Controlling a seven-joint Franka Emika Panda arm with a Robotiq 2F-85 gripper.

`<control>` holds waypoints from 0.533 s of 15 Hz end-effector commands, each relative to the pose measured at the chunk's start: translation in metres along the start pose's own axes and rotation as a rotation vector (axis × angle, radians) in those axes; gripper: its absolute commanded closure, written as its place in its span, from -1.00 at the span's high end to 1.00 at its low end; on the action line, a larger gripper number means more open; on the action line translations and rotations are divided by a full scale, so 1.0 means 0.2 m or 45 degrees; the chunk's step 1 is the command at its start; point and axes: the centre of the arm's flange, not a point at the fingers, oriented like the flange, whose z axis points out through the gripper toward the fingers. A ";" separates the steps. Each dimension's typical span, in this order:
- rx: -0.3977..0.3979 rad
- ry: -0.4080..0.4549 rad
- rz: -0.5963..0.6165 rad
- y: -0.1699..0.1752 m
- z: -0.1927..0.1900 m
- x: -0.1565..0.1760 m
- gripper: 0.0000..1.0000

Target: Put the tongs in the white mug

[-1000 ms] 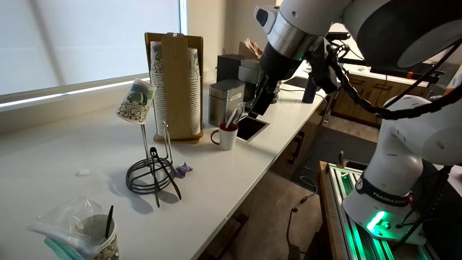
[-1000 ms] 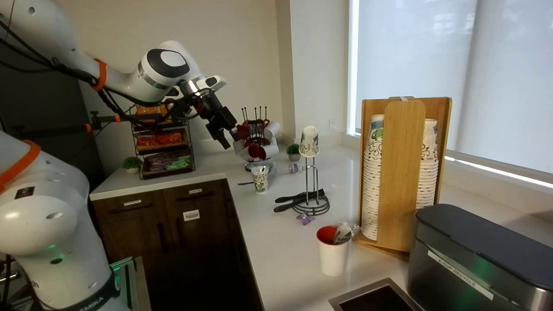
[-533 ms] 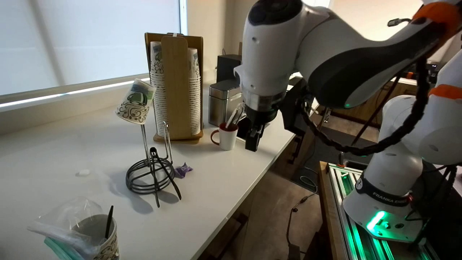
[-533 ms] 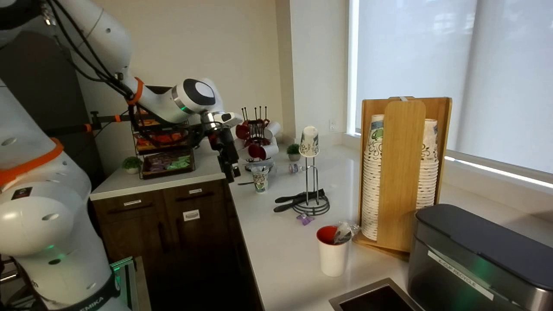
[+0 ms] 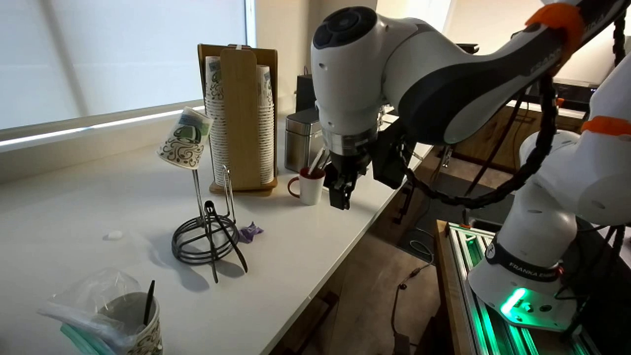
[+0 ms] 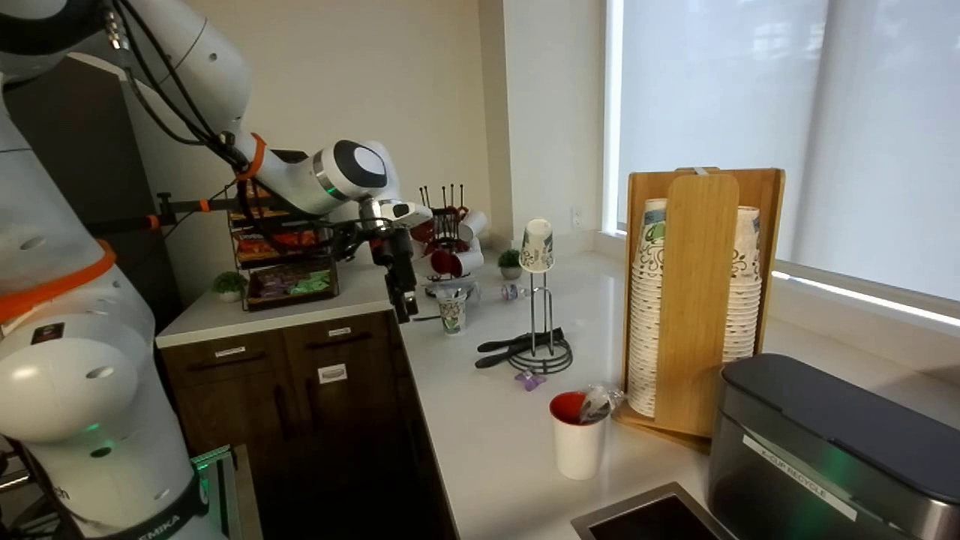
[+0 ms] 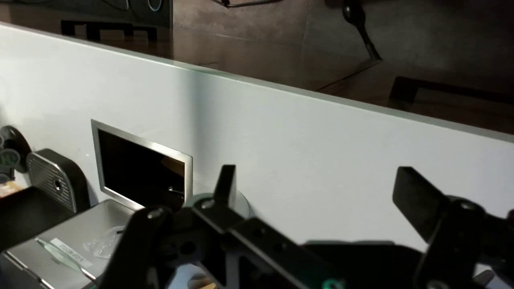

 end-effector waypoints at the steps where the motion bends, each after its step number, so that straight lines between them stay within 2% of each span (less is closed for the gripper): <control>1: 0.083 -0.058 0.227 -0.10 0.11 0.12 1.00; 8: 0.299 -0.118 0.632 -0.19 0.27 0.43 1.00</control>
